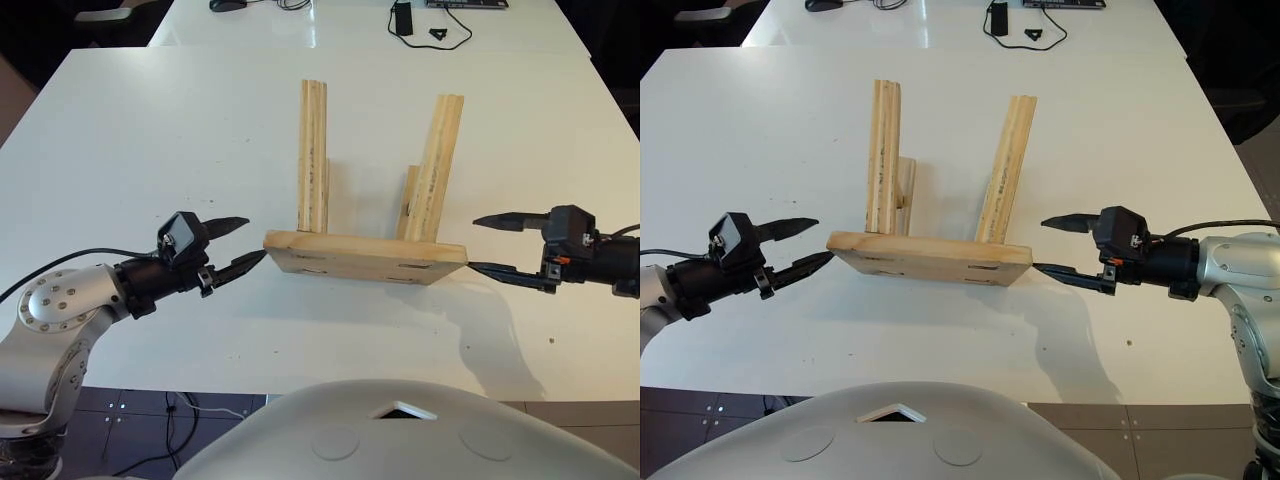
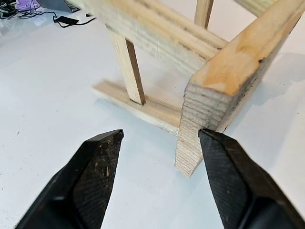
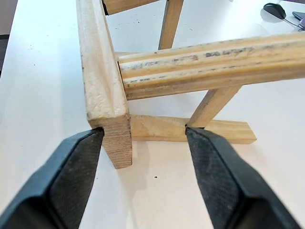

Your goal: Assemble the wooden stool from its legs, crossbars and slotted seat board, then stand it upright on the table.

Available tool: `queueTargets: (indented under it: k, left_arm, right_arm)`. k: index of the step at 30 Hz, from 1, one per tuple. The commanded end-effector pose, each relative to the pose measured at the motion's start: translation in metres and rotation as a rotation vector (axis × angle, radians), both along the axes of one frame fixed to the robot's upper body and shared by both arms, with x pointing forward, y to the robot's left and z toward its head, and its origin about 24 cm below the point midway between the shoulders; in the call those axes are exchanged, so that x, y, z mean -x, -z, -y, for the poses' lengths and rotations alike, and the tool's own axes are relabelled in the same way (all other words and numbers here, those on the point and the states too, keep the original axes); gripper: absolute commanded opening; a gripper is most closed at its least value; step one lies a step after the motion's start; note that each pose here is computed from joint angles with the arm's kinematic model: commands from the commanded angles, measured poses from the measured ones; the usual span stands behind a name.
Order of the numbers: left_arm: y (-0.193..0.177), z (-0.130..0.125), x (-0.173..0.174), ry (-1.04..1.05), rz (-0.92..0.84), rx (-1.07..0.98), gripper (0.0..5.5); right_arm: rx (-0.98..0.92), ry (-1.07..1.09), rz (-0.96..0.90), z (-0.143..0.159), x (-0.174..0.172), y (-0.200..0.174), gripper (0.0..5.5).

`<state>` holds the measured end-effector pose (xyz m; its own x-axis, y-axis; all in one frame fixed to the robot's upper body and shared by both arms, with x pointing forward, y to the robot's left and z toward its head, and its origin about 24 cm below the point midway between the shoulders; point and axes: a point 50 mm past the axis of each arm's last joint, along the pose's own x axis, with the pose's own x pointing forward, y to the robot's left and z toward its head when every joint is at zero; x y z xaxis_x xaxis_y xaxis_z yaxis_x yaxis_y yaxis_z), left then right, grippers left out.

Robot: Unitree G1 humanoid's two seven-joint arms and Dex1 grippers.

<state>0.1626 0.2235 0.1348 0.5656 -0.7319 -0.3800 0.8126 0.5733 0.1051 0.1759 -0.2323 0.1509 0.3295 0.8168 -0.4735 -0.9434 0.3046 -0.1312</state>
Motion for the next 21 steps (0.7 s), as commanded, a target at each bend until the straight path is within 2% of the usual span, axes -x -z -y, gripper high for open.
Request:
queueTargets:
  k: [1, 9, 21]
  left_arm:
    - [-0.015, 0.026, 0.009, 0.215, 0.018, 0.104, 2.94]
    - [0.001, 0.014, 0.014, 0.215, -0.047, 0.028, 2.94]
    - [0.031, -0.013, 0.003, 0.229, -0.104, -0.085, 2.94]
  right_arm:
    - [-0.078, -0.115, 0.031, -0.017, 0.002, -0.01, 3.19]
    - [-0.062, -0.14, -0.053, -0.013, 0.002, 0.003, 3.19]
    - [-0.092, -0.129, -0.129, 0.005, -0.018, 0.008, 3.19]
